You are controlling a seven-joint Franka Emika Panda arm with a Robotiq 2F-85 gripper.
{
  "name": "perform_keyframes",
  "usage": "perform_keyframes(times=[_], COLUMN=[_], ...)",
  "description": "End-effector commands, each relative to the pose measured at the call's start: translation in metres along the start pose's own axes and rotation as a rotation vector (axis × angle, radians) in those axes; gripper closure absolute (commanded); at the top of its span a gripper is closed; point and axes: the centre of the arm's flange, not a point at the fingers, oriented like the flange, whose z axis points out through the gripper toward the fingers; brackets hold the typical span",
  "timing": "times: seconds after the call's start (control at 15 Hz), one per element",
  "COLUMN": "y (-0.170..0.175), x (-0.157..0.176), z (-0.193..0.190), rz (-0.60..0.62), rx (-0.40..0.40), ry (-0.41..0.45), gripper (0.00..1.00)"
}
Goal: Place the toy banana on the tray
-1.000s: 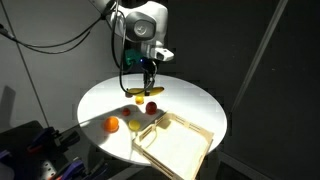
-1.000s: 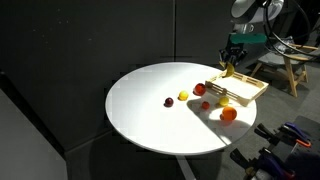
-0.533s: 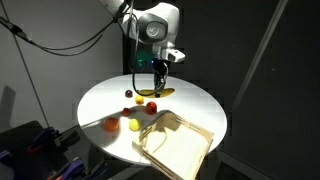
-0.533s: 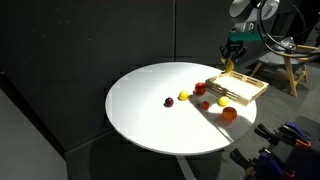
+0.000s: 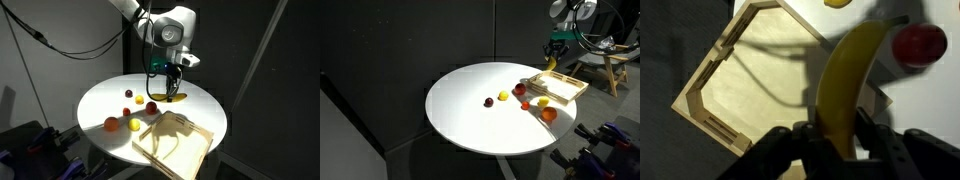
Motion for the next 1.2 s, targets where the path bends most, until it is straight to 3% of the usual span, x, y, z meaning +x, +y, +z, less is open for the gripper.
perform_keyframes(times=[0.0,1.13], y=[0.006,0.051], x=[0.027,0.049], z=[0.002,0.077], rz=[0.03,0.089], rx=[0.033,-0.042], ry=[0.002,-0.042], gripper=[0.85,0.85])
